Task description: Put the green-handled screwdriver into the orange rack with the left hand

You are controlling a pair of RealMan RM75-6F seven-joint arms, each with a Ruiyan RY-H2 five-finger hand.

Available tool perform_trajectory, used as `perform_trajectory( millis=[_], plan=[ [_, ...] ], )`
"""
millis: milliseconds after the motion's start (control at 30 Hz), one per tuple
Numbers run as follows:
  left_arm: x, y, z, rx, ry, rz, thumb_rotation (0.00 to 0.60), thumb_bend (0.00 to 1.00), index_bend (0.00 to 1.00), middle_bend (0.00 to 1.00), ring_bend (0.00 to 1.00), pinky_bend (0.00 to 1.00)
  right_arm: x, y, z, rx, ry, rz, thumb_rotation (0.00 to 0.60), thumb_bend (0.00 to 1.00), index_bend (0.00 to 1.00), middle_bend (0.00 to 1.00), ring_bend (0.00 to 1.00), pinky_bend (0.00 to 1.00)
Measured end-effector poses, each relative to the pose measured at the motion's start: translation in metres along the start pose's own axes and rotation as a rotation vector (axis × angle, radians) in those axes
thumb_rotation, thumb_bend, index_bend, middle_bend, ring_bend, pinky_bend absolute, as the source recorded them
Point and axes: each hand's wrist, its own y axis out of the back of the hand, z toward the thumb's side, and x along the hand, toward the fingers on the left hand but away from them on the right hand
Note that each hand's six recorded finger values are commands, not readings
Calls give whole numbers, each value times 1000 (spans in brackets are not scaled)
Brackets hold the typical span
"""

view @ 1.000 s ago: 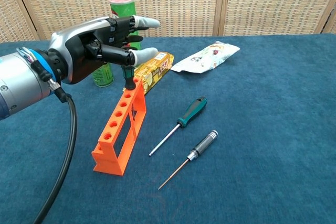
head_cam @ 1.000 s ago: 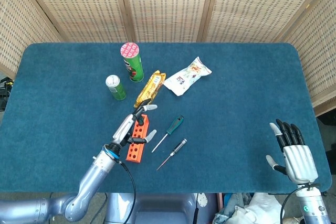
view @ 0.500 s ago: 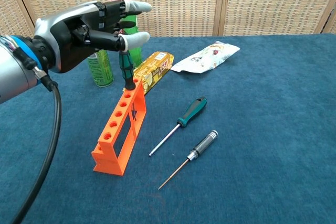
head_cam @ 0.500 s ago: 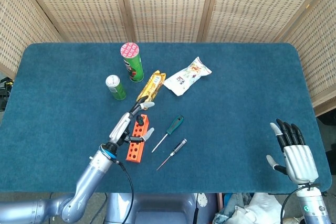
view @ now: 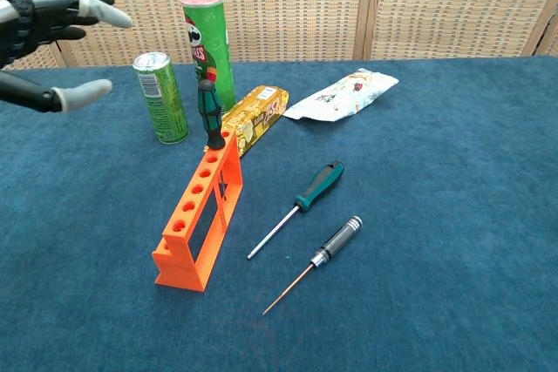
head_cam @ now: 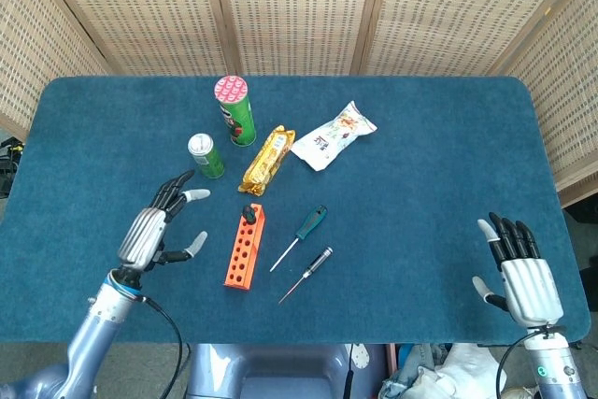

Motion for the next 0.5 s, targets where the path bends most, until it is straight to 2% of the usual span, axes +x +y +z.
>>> perform_trajectory(
  millis=[200, 367, 500],
  plan=[
    [-32, 15, -26, 276, 38, 67, 600, 282, 196, 0, 0, 0, 0, -3, 2, 15, 1, 6, 600, 241, 0, 0, 0, 0],
    [-73, 28, -54, 482, 143, 110, 600, 282, 174, 0, 0, 0, -1, -3, 3, 14, 1, 5, 600, 240, 0, 0, 0, 0],
    [-93, 31, -70, 595, 202, 113, 600, 282, 166, 0, 0, 0, -2, -5, 5, 14, 5, 10, 600, 241, 0, 0, 0, 0]
  ],
)
